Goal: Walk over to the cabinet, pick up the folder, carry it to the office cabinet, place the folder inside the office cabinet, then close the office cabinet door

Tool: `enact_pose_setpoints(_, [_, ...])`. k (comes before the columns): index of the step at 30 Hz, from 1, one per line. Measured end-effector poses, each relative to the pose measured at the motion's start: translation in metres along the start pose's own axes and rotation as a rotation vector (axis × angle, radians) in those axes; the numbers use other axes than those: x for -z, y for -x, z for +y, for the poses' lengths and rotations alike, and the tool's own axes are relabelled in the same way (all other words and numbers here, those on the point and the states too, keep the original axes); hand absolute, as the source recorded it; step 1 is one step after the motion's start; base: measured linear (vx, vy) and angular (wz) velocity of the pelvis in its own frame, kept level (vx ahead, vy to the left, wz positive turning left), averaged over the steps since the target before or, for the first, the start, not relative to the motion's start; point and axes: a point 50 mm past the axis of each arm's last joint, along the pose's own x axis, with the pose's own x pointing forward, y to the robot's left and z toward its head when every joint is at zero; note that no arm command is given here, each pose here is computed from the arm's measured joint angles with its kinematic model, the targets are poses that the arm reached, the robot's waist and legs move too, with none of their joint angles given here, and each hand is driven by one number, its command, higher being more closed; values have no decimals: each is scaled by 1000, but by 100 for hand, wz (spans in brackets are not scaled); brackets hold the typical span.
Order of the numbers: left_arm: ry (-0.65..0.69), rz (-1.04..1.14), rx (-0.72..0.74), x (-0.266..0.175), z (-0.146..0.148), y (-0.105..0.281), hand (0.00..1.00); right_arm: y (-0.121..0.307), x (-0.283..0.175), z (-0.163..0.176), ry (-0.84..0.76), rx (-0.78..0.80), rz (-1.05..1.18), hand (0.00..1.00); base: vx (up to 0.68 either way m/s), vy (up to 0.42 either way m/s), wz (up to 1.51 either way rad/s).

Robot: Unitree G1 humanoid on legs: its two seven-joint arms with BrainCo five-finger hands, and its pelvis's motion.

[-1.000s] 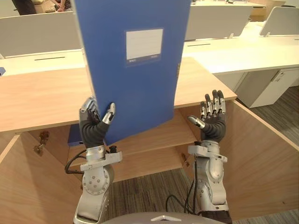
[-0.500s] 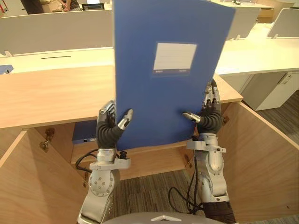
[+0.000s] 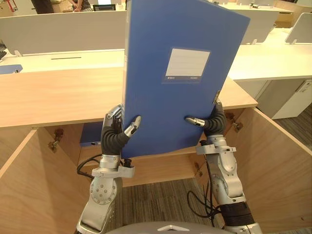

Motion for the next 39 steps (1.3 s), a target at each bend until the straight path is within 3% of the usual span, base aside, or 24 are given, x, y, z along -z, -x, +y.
enact_pose_setpoints(9, [-33, -9, 6, -1, 6, 0, 100, 2, 8, 1, -15, -85, 60, 100, 0, 0, 0])
enact_pose_setpoints(10, [-37, -10, 4, -1, 7, 0, 0, 2, 8, 1, -19, -87, 63, 100, 0, 0, 0])
enact_pose_setpoints(25, [-199, 8, -42, 9, 23, 0, 0, 6, 25, 9, -40, -71, 122, 100, 0, 0, 0])
enact_pose_setpoints(31, [-225, 64, -149, 16, 40, 8, 0, 6, 22, 8, -27, -19, 92, 100, 0, 0, 1])
enact_pose_setpoints(39, [-321, 297, -414, 44, 88, 50, 0, 8, -18, -6, 58, 112, -87, 100, 6, -1, 9])
